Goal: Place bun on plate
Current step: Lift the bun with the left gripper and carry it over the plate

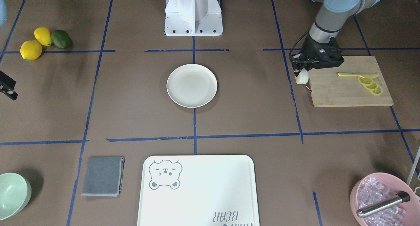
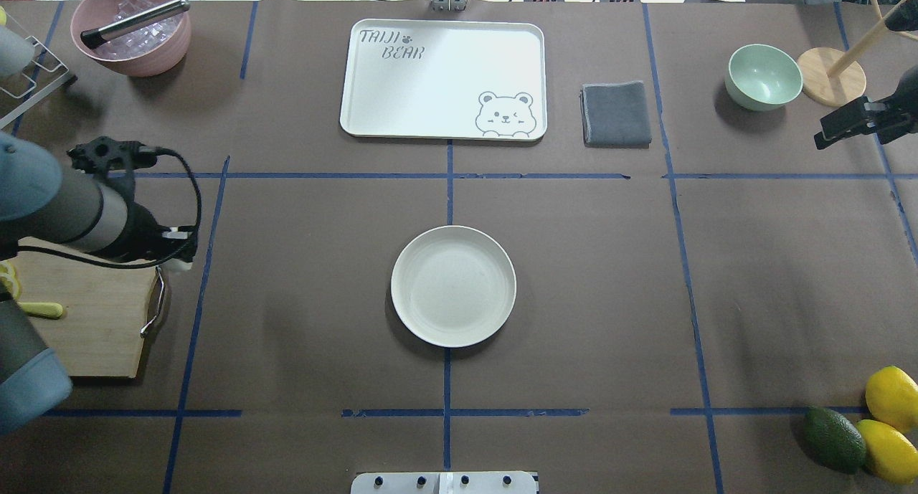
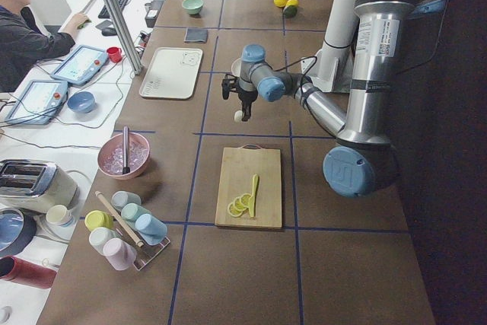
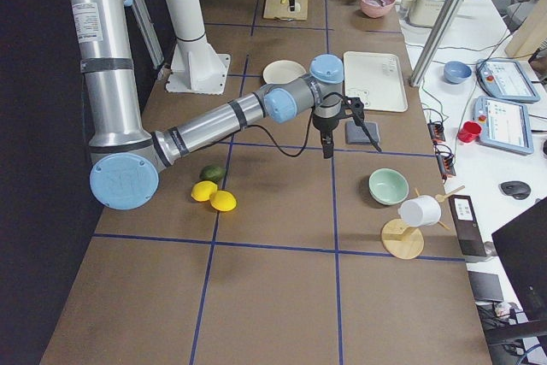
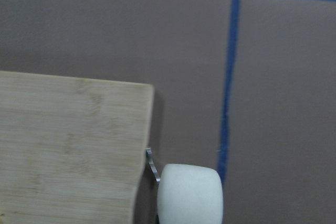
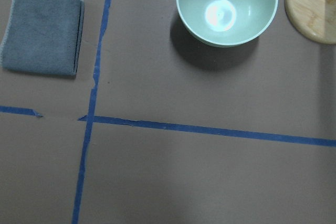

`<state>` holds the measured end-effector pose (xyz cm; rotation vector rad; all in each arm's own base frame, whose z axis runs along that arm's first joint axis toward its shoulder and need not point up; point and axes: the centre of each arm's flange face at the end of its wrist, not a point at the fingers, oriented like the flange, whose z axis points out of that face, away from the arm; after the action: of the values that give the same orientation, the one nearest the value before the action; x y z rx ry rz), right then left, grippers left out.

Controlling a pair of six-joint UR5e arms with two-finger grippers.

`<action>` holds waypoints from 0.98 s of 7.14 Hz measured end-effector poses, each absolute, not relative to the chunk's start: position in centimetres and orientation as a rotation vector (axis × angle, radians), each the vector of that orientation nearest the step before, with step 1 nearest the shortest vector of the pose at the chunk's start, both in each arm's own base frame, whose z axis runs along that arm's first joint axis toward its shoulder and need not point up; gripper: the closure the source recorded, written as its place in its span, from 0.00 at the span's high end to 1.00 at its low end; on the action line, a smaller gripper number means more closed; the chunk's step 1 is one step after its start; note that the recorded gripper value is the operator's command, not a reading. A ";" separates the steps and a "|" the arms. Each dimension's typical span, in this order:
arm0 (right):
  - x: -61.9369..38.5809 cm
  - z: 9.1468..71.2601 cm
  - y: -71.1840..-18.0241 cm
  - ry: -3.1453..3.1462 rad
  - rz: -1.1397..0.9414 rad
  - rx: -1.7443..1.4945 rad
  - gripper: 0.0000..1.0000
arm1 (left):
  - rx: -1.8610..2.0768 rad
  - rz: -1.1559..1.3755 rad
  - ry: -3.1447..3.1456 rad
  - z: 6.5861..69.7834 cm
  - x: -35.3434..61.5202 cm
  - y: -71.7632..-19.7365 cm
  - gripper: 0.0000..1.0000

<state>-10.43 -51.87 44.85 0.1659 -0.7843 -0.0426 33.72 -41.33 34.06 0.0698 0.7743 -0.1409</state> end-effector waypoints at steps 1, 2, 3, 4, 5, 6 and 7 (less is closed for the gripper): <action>-8.3 46.1 -51.6 -0.783 -0.058 0.172 1.00 | 0.049 -0.151 0.773 29.1 36.7 -42.0 0.34; -5.9 48.0 -51.1 -0.777 -0.074 0.176 1.00 | 0.034 -0.162 0.769 25.7 40.0 -41.9 0.34; -3.7 50.3 -50.4 -0.774 -0.086 0.169 1.00 | 0.035 -0.172 0.764 23.6 43.3 -41.7 0.34; -1.6 53.0 -49.6 -0.780 -0.097 0.154 1.00 | 0.029 -0.181 0.764 21.7 46.7 -41.3 0.34; 0.2 55.5 -49.0 -0.787 -0.110 0.144 1.00 | 0.030 -0.184 0.773 20.2 49.7 -40.5 0.34; 1.2 57.0 -48.6 -0.788 -0.117 0.137 1.00 | 0.039 -0.178 0.788 19.2 52.2 -39.2 0.34; 1.5 57.7 -48.4 -0.787 -0.120 0.133 1.00 | 0.040 -0.179 0.806 18.2 54.4 -38.1 0.34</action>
<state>1.54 -48.39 57.73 0.1330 -0.7875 -0.1201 54.40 -38.12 18.19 0.0397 0.8058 -0.1788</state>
